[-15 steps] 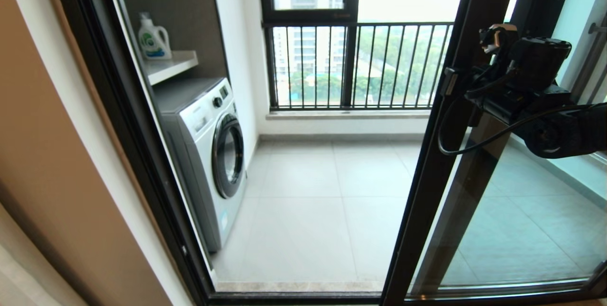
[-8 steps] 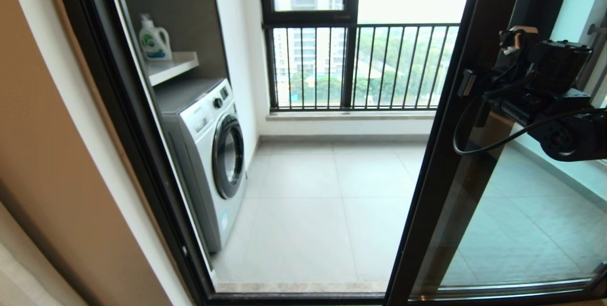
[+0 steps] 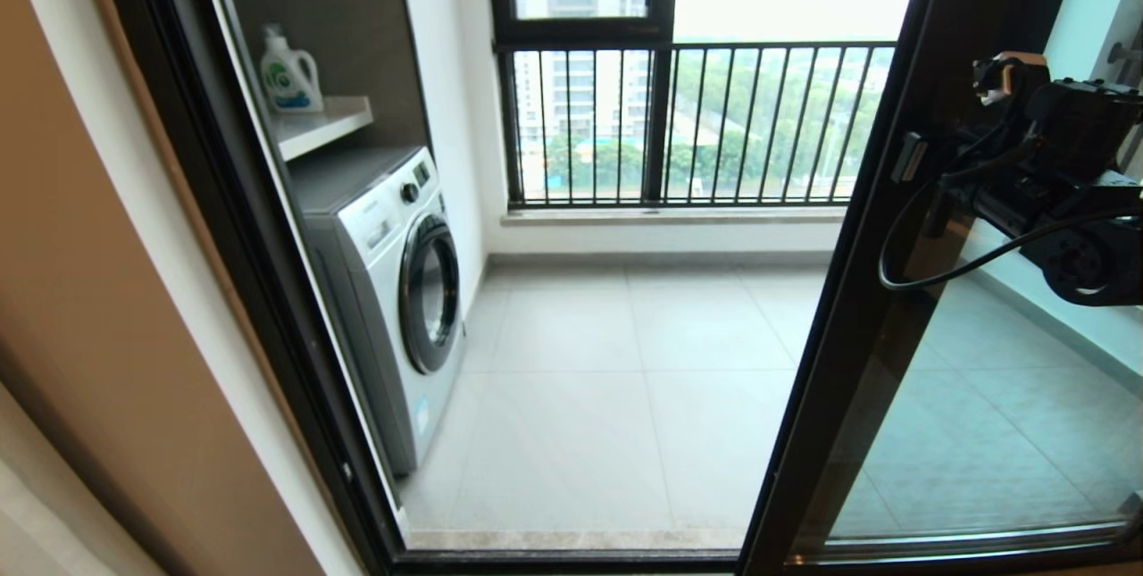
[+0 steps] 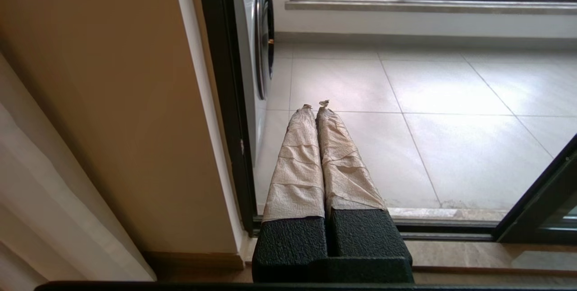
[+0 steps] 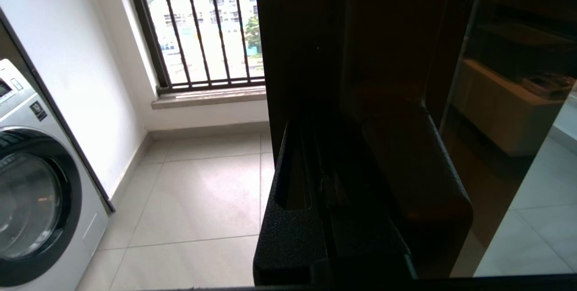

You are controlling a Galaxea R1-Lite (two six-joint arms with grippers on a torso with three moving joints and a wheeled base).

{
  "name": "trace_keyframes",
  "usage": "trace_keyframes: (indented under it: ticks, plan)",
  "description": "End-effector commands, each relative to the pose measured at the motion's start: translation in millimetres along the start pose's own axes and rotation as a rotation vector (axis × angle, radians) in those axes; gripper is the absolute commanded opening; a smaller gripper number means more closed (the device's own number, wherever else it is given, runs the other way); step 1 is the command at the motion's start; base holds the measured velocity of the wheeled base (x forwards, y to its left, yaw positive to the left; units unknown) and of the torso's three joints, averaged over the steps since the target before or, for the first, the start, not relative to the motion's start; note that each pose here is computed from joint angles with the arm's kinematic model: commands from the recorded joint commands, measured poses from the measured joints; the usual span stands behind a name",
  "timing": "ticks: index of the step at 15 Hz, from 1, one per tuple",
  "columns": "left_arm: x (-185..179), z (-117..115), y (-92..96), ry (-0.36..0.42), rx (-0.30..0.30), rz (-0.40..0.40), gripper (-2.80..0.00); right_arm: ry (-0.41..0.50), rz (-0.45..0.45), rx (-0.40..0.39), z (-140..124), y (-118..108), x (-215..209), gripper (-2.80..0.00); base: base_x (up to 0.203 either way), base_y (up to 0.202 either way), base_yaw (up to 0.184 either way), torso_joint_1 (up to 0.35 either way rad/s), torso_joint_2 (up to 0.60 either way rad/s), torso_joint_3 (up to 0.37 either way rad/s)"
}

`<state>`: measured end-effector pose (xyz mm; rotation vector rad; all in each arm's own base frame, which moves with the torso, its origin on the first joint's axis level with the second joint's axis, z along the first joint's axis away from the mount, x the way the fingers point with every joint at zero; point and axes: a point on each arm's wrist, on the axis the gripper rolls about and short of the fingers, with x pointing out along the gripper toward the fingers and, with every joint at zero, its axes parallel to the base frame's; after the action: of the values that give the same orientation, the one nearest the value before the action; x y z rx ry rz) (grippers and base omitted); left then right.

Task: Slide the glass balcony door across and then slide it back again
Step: Open the slid door

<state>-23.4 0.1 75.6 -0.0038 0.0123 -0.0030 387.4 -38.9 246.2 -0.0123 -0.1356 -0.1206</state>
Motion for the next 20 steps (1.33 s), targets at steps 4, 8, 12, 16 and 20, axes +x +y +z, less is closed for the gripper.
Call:
trace_keyframes:
  ticks: [4, 8, 12, 16, 20]
  plan:
    - [0.1, 0.0, 0.0, 0.001, -0.001, 0.0, -2.8, -0.007, -0.02, -0.008, 1.2, -19.2, -1.2, -2.8, 0.0, 0.0, 0.0, 0.0, 0.0, 0.0]
    - [0.1, 0.0, 0.0, 0.001, -0.001, 0.0, -2.8, -0.009, -0.045, -0.012, 2.7, -31.7, -2.7, -2.8, 0.0, 0.0, 0.0, 0.0, 0.0, 0.0]
    - [0.1, 0.0, 0.0, 0.001, -0.001, 0.0, -2.8, -0.008, -0.059, -0.017, 2.5, -48.5, -4.3, -2.8, 0.0, 0.0, 0.0, 0.0, 0.0, 0.0]
    - [0.1, 0.0, 0.0, 0.001, -0.001, 0.0, -2.8, -0.007, -0.067, -0.022, 2.6, -60.2, -5.7, -2.8, 0.0, 0.0, 0.0, 0.0, 0.0, 0.0]
    - [0.1, 0.0, 0.0, 0.001, -0.001, 0.0, -2.8, -0.008, -0.094, -0.027, 3.4, -73.2, -8.0, -2.8, 0.0, 0.0, 0.0, 0.0, 0.0, 0.0]
